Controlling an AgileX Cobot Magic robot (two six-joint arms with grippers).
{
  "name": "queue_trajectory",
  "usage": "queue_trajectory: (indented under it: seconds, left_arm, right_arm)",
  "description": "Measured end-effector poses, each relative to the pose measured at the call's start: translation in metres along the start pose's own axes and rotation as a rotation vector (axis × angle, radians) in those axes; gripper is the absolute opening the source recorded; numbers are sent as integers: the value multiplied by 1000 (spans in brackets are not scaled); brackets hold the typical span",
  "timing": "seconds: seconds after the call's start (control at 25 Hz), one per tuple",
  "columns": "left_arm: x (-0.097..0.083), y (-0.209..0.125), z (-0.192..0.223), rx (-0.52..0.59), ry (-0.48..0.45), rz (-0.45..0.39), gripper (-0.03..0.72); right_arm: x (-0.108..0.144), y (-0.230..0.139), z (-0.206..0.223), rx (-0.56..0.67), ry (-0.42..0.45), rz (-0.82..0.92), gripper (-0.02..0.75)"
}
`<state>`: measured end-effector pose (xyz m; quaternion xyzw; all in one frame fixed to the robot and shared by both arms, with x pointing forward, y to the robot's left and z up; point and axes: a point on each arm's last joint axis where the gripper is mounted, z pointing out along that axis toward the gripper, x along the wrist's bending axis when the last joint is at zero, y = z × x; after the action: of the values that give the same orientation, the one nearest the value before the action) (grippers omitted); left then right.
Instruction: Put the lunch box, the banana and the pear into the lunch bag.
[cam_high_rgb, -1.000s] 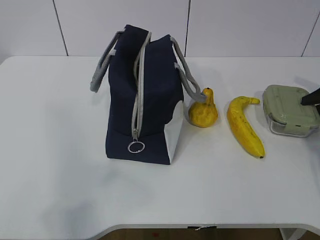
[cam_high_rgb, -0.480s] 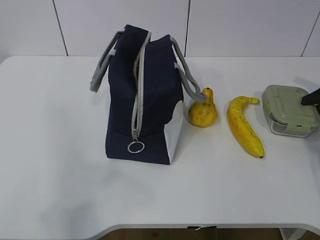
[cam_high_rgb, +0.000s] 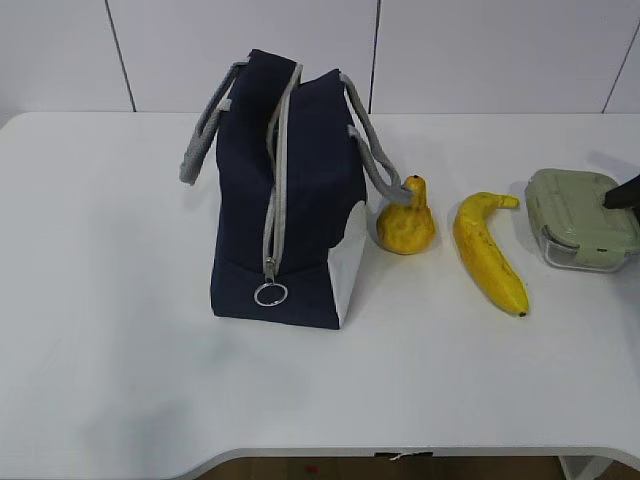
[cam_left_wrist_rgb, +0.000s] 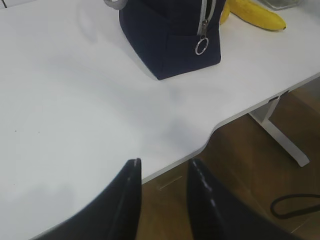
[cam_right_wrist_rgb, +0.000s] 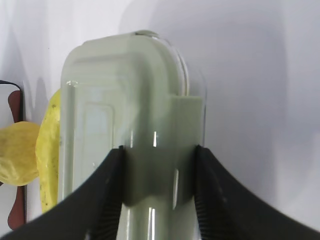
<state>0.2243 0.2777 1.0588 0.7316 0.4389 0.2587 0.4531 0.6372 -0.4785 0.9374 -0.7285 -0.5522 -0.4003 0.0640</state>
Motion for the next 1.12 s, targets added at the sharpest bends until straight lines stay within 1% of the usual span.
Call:
queue_trajectory:
  seconds: [0.4,0.88,1.12]
  left_arm:
    - [0,0,1,2,0,-8,241]
    - [7,16,22,89,-28,-67,241]
    - [11,29,34,57,-33,-110,241]
  right_arm:
    - [0,-1,2,7,21,11,312]
    - [1,-1,2,3,34,15,312]
    - [3,-1,2,11,55,24,312]
